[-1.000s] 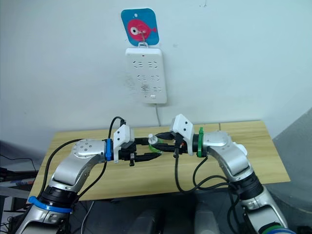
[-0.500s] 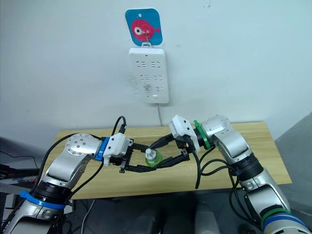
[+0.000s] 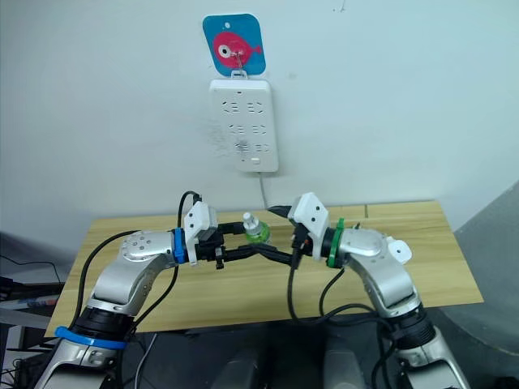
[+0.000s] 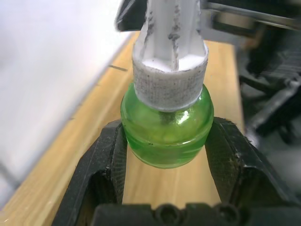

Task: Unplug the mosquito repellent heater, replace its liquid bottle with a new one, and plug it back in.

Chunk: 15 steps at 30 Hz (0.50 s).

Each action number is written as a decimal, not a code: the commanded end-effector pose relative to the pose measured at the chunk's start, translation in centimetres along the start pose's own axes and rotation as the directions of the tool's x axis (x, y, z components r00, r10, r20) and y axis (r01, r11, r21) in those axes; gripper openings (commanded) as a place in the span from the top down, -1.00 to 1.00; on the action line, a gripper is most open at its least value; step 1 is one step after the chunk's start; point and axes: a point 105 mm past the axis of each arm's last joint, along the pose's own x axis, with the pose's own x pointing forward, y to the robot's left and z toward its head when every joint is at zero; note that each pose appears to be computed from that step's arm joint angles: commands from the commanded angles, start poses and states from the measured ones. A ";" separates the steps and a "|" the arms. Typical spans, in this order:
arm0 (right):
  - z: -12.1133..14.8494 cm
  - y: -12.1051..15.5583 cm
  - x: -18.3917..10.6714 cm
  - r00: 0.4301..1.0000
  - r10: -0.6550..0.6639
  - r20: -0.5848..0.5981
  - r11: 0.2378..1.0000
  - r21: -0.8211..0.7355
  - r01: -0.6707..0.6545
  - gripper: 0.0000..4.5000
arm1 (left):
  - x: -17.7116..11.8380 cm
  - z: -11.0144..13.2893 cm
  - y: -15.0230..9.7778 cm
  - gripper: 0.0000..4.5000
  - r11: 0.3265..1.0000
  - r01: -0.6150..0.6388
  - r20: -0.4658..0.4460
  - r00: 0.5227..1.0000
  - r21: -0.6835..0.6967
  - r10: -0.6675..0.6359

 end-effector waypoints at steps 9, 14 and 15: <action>0.7 -0.5 0.7 0.996 -0.091 0.003 0.995 -0.042 0.091 -0.86 | 0.4 1.5 -0.2 0.03 0.999 0.012 0.030 0.999 0.030 -0.012; 0.8 -0.4 0.8 0.998 -0.062 0.013 0.998 -0.032 0.063 -0.20 | 0.5 1.5 -0.8 0.03 0.999 0.040 0.025 0.999 0.030 -0.041; 0.9 -0.3 0.9 0.998 -0.053 0.016 0.998 -0.030 0.054 0.00 | 0.5 1.4 -0.9 0.03 0.999 0.043 0.024 0.999 0.030 -0.044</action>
